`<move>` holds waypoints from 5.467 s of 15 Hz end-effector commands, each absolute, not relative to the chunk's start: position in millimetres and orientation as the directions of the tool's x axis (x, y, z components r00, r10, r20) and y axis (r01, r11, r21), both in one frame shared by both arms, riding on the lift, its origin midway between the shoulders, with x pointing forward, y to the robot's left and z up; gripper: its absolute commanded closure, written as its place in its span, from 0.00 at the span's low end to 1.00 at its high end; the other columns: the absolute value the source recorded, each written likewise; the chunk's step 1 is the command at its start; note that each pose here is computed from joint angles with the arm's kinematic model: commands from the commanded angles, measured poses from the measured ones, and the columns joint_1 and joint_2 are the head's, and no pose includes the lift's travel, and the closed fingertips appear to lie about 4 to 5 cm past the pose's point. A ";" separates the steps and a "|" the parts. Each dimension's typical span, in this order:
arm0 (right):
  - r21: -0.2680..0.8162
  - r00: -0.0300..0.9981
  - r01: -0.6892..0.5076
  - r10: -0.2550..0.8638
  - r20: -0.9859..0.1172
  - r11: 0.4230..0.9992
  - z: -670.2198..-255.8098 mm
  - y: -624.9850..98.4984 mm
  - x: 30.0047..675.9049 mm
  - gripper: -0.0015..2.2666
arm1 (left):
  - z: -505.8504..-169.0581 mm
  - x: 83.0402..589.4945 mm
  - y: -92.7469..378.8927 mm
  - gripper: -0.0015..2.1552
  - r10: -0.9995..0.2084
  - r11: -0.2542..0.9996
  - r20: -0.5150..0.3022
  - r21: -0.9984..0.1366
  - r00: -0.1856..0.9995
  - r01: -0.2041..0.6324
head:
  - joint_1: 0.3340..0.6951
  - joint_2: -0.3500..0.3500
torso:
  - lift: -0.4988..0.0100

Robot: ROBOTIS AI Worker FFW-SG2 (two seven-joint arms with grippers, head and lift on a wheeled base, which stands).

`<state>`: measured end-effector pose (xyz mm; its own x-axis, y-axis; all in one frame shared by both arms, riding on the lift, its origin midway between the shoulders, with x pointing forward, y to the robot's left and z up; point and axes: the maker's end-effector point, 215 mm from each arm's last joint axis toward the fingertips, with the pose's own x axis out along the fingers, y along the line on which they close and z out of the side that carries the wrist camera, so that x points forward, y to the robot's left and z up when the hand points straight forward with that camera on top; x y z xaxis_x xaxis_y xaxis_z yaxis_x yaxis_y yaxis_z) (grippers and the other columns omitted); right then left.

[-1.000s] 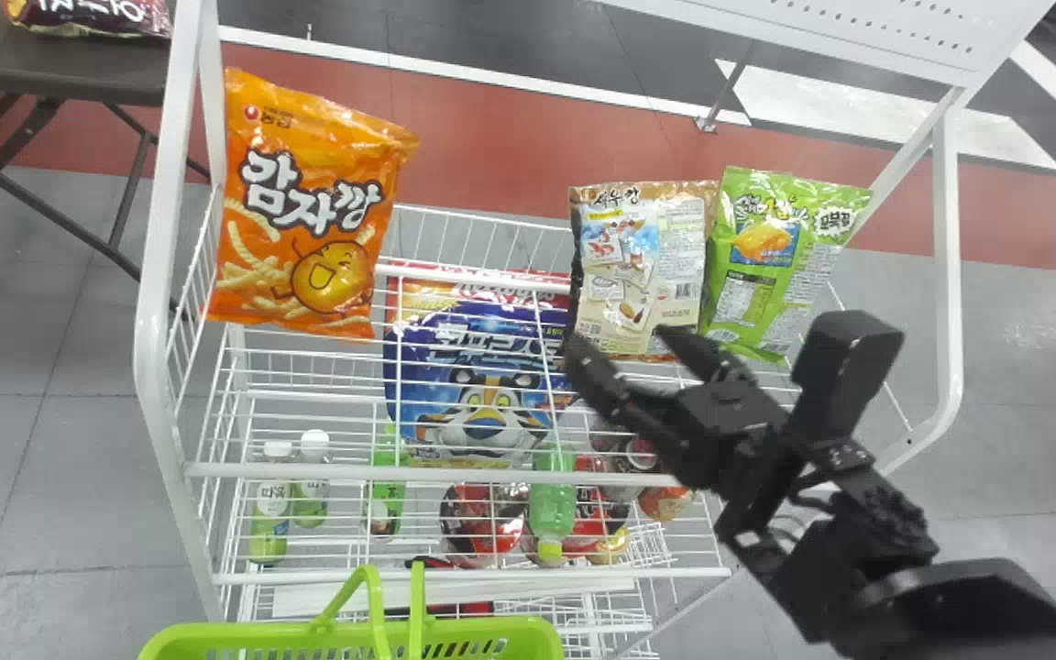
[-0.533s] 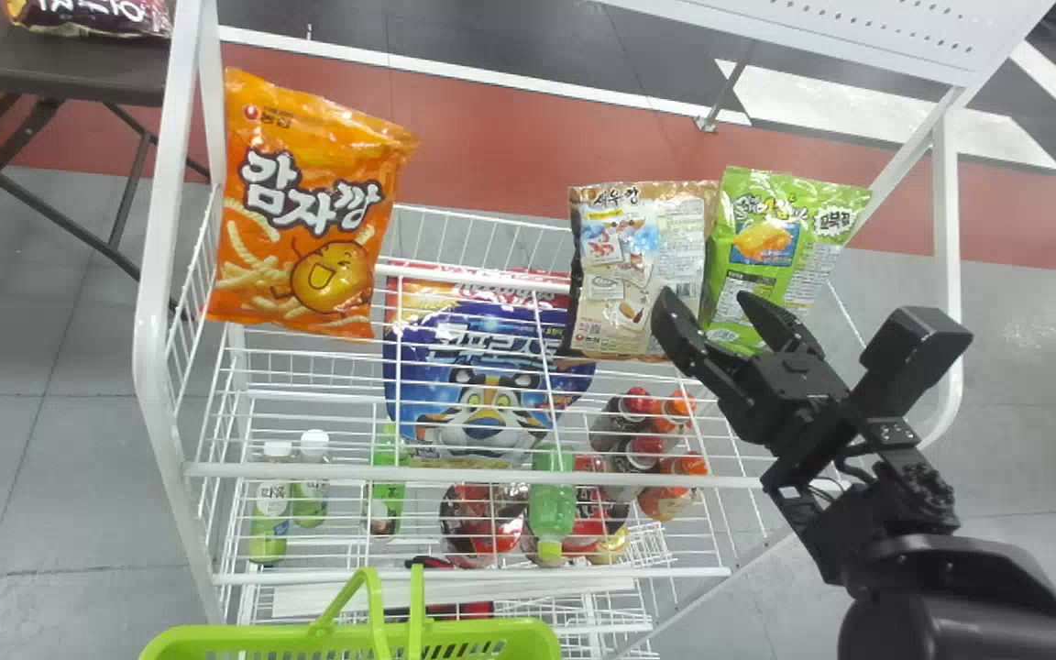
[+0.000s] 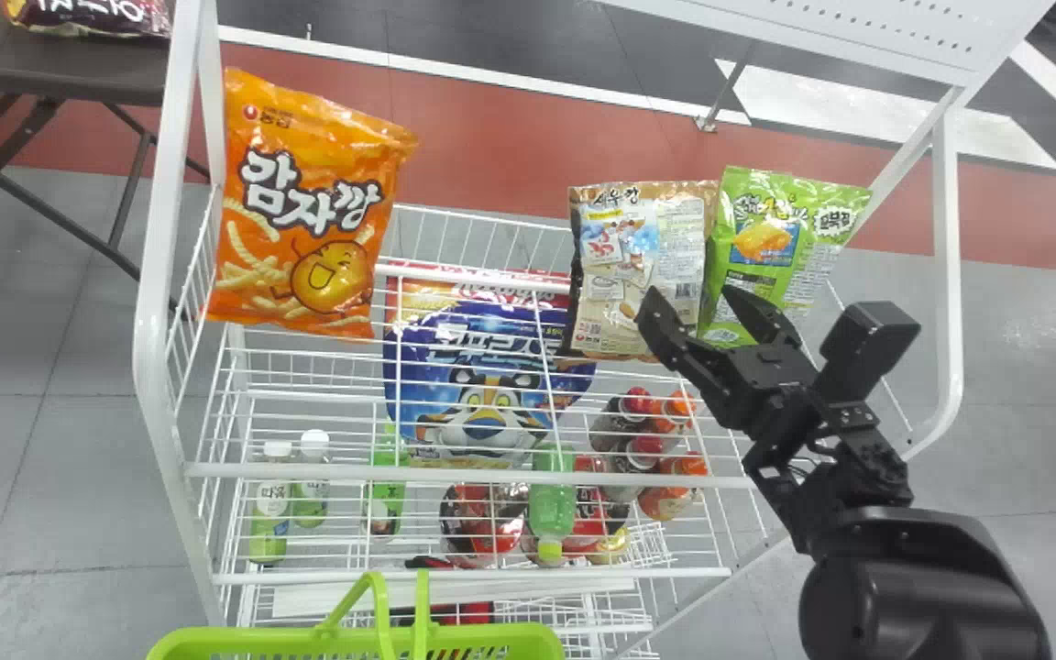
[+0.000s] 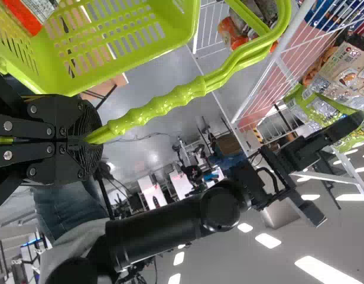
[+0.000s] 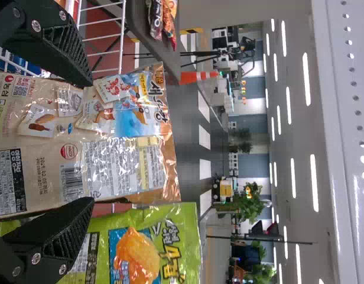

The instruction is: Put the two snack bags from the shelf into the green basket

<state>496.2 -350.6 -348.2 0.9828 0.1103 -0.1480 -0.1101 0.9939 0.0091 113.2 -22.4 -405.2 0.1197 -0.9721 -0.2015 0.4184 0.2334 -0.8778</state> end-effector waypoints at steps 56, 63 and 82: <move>0.360 0.176 -0.337 0.434 -0.883 0.870 -499.7 -96.1 163.9 0.99 | -403.3 109.8 -27.5 0.92 -0.974 0.223 -0.186 -0.885 0.129 0.409 | 1.00 0.00 | 0.96; 0.375 0.188 -0.349 0.456 -0.870 0.859 -491.4 -99.8 170.9 0.02 | -401.8 109.4 -28.3 0.92 -0.974 0.220 -0.179 -0.882 0.136 0.417 | 1.00 0.00 | 0.96; 0.164 0.939 -0.294 0.317 -0.133 0.942 -309.6 -186.6 383.1 0.06 | -406.3 106.4 -34.7 0.92 -0.974 0.225 -0.187 -0.879 0.131 0.421 | 1.00 0.00 | 0.96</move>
